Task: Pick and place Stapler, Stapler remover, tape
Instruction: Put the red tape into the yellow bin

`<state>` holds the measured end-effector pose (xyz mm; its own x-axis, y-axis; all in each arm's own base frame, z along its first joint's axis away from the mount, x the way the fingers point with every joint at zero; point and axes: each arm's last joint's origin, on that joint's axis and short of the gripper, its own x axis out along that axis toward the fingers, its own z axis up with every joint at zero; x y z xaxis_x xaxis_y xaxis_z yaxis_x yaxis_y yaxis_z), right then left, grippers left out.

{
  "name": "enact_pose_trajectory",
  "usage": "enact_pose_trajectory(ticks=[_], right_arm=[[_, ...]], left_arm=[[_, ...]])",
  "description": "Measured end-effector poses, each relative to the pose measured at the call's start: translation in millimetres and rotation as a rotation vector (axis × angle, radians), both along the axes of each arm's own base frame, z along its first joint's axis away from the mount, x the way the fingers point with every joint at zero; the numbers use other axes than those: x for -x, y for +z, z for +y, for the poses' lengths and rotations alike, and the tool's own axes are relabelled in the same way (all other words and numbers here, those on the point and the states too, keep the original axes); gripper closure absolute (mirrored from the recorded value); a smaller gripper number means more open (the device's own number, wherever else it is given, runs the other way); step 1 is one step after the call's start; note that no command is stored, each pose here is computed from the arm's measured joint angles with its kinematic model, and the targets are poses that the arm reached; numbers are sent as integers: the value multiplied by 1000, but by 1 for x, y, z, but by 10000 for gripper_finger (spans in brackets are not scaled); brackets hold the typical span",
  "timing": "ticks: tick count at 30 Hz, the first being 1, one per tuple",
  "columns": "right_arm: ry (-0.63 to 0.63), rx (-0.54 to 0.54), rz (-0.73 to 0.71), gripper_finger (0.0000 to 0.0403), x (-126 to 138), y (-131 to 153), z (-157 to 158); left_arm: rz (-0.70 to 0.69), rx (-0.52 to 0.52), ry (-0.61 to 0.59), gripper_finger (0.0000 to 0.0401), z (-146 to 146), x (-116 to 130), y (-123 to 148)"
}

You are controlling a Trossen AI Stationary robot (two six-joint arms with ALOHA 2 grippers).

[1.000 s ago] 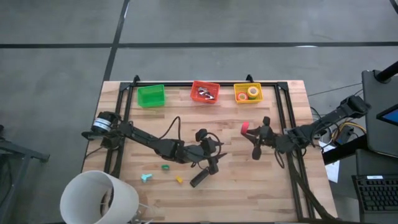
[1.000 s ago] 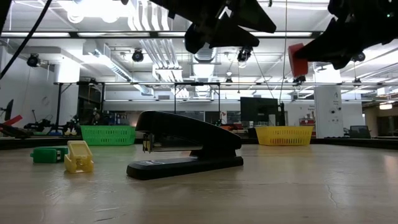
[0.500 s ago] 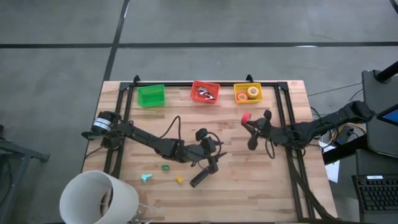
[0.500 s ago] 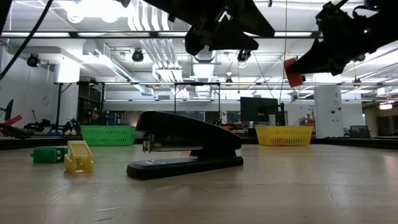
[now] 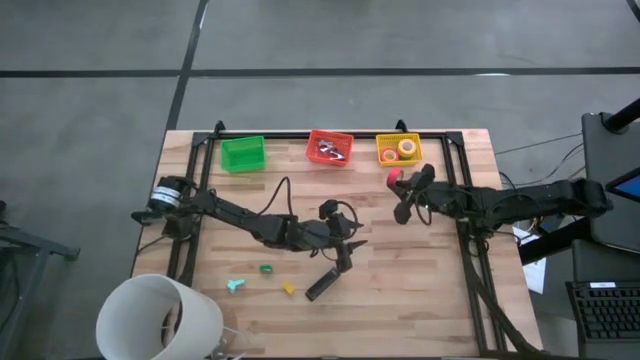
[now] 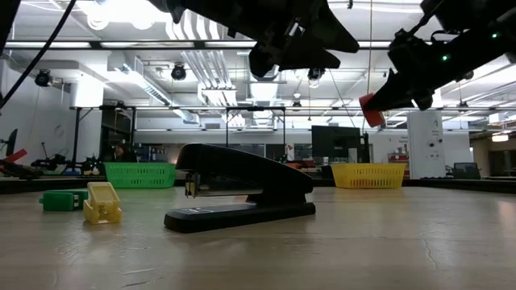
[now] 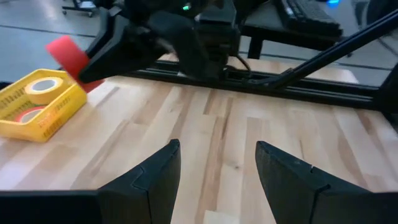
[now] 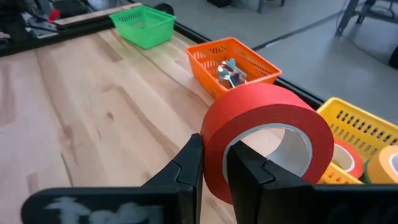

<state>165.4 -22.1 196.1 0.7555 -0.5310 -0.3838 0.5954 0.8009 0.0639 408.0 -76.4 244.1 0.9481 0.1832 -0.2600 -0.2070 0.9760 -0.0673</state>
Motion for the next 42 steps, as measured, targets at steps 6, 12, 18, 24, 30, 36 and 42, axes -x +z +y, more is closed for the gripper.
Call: enact_pose_trajectory(ticks=[6, 12, 18, 24, 30, 36, 42], right_arm=[[-14, 0, 14, 355, 1, 0, -11], [-61, 13, 36, 357, 3, 4, -21], [-107, 7, 52, 355, -3, 16, -36], [-145, -3, 117, 355, -10, 15, -54], [-175, -58, 176, 355, -17, 8, -78], [-286, -101, 260, 354, -26, 4, -117], [-310, -189, 383, 351, -39, -10, -157]], left_arm=[[-55, 26, -78, 192, 6, 3, -8], [-49, 48, -56, 192, 15, 13, -16], [-123, 56, -85, 192, 16, 26, -14], [-185, 66, -96, 192, 22, 45, -20], [-219, 75, -90, 192, 25, 63, -22], [-269, 83, -80, 192, 28, 72, -24], [-266, 89, -79, 192, 28, 73, -25]])
